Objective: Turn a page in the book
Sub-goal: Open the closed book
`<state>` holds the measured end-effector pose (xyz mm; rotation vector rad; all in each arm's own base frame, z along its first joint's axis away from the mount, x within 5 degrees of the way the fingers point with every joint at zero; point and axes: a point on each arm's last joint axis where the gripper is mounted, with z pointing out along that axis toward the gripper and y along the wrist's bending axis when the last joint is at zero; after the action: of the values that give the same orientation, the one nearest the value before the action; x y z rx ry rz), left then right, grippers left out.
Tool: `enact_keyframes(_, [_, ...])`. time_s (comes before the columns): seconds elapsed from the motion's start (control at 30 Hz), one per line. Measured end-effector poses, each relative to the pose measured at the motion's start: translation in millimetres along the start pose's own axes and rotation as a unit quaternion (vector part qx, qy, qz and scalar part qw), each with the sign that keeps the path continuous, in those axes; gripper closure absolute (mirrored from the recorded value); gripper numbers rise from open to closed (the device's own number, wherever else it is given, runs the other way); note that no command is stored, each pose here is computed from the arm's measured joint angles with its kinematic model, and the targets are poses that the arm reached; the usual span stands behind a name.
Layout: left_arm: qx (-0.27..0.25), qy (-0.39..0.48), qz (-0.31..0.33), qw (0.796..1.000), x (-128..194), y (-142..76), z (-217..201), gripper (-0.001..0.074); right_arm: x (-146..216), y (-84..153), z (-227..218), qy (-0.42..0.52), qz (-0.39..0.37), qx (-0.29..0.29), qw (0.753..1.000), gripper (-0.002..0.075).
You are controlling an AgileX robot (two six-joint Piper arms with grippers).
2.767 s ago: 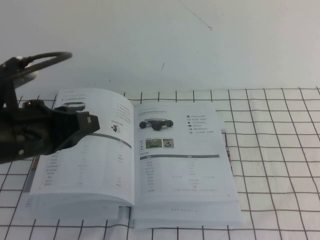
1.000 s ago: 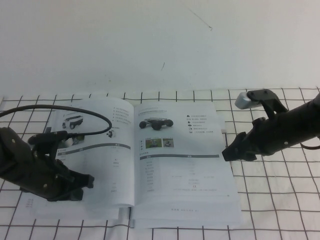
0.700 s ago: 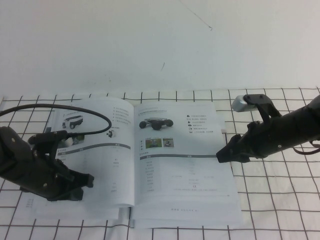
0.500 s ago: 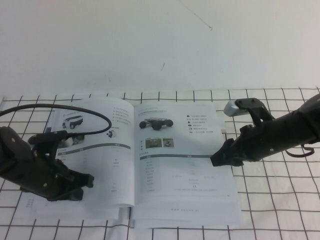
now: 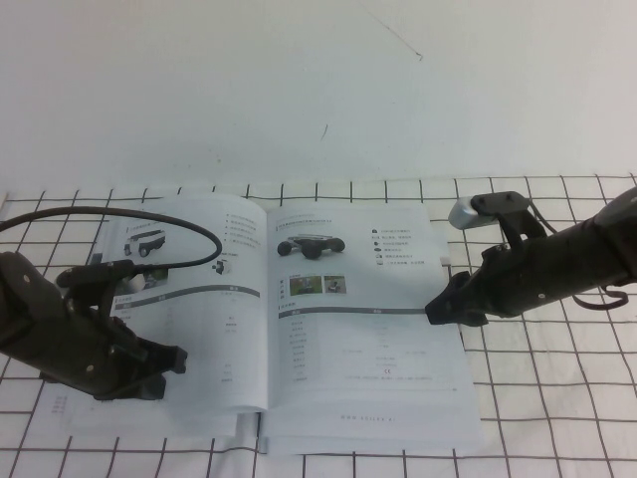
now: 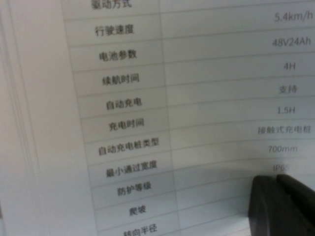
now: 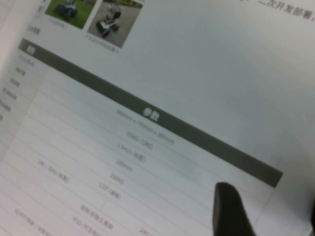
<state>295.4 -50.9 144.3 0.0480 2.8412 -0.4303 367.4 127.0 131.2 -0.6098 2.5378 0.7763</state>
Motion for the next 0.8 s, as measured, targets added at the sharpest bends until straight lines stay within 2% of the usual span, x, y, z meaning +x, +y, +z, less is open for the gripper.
enact_keyframes(0.37, [0.000,0.000,0.000,1.000,0,0,0,0.0737,-2,2,5,-0.018,-0.009,-0.026,0.999,0.0377])
enact_keyframes(0.7, [0.001,0.000,-0.002,1.000,0,0,0,0.0737,-5,14,4,-0.041,-0.012,-0.098,0.994,0.0377])
enact_keyframes(0.8, [0.001,-0.001,-0.002,1.000,0,0,0,0.0737,-6,15,4,-0.048,-0.012,-0.104,0.993,0.0377])
